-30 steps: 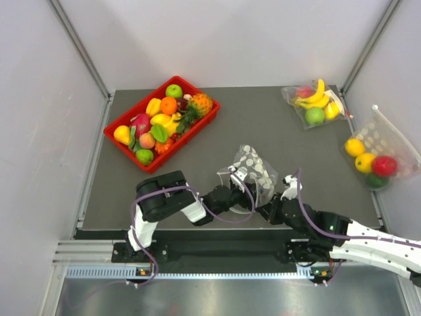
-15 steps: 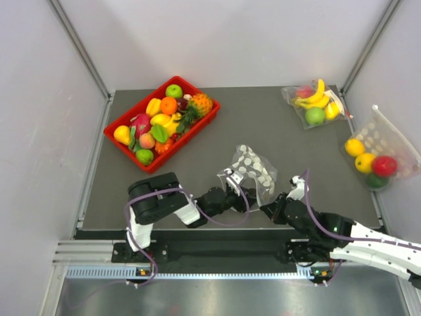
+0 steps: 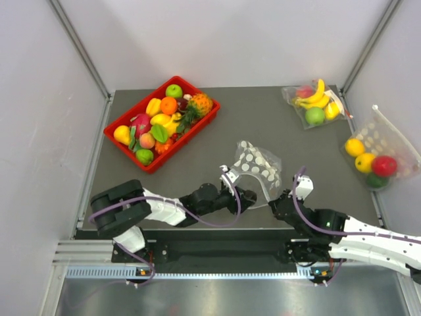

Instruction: Open the zip-top bag and remove the fake food

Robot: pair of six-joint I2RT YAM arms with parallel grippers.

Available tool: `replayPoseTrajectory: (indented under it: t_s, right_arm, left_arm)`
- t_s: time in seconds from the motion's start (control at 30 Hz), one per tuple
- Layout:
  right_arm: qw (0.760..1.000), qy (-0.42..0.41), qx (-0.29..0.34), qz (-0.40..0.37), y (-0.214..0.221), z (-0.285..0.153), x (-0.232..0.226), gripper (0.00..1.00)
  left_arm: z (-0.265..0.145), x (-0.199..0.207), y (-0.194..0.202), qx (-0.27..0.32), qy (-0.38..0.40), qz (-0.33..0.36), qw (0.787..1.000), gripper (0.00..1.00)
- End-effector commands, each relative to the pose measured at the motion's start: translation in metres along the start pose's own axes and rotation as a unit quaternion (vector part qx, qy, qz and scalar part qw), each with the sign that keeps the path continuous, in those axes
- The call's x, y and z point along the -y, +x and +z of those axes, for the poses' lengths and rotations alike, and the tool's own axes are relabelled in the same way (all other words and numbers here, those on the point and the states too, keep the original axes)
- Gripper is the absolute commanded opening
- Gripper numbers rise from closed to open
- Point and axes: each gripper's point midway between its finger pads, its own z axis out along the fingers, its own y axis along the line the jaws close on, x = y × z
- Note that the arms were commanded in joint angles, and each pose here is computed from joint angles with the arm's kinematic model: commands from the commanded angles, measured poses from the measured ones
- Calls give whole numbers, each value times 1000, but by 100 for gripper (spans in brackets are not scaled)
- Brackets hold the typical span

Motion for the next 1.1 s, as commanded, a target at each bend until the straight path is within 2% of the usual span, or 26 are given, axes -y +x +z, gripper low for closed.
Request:
replayPoseTrajectory:
  t_s: [0.0, 0.3, 0.4, 0.6, 0.63, 0.7, 0.8, 0.87, 0.93, 1.07]
  right_arm:
    - [998, 3, 60, 21, -35, -5, -11, 0]
    - [994, 22, 103, -14, -64, 0, -17, 0]
    - [994, 30, 96, -33, -69, 11, -16, 0]
    - [995, 29, 93, -38, -85, 32, -10, 0]
    - [994, 40, 95, -33, -89, 35, -3, 0]
    - [995, 31, 87, -39, -89, 41, -4, 0]
    - [996, 21, 82, -37, -92, 46, -6, 0]
    - [996, 18, 79, -39, -92, 48, -7, 0]
    - [996, 16, 79, -38, -93, 49, -7, 0]
    - [996, 10, 75, -40, -91, 49, -7, 0]
  left_arm:
    - [-16, 5, 10, -35, 8, -2, 999, 10]
    - [-56, 11, -13, -46, -3, -16, 999, 14]
    - [-67, -7, -39, -19, -29, -35, 999, 14]
    - [-99, -82, -97, 33, -147, -57, 987, 15]
    - [-109, -102, -119, 58, -174, -63, 981, 16]
    - [-118, -124, -131, 64, -198, -77, 975, 17]
    - [-155, -193, -167, 108, -288, -110, 945, 17]
    - [-170, -217, -186, 130, -326, -107, 930, 17]
    - [-188, -245, -201, 140, -384, -100, 907, 17]
    - [-198, -274, -213, 127, -438, -66, 888, 17]
